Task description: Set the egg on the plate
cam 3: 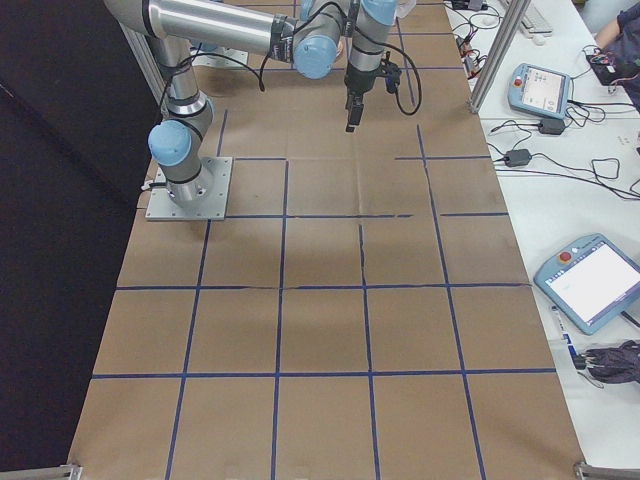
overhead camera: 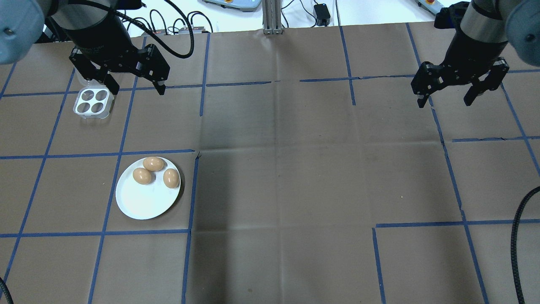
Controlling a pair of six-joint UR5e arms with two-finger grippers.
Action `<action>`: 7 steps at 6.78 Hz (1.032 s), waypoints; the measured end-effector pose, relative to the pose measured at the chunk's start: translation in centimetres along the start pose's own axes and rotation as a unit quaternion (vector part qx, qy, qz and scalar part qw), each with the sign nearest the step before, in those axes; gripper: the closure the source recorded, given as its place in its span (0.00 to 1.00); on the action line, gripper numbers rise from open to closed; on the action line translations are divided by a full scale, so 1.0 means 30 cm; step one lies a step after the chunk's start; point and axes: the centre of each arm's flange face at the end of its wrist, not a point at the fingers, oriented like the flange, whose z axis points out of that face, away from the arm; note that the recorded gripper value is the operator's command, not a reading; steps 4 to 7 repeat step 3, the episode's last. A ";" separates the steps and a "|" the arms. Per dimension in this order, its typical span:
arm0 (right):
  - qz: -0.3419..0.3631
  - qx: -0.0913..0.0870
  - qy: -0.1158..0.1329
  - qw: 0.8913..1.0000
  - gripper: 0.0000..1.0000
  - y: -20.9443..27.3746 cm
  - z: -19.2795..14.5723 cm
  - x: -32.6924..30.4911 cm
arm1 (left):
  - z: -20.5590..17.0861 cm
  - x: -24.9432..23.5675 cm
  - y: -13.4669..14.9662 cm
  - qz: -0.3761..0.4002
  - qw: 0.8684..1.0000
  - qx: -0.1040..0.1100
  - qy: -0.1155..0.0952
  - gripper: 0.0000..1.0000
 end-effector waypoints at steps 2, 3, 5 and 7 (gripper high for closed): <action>0.000 0.000 0.000 1.000 0.00 0.000 0.000 0.000 | 0.001 -0.002 -0.013 0.000 1.000 0.000 0.000 0.01; 0.000 0.000 0.000 1.000 0.00 0.000 0.000 0.000 | 0.001 -0.002 -0.013 0.000 1.000 0.000 0.000 0.00; 0.000 0.000 0.000 1.000 0.00 0.000 0.000 0.000 | 0.001 -0.002 -0.013 0.000 1.000 0.000 0.000 0.00; 0.000 0.000 0.000 1.000 0.00 0.000 0.000 0.000 | 0.001 -0.002 -0.013 0.000 1.000 0.000 0.000 0.00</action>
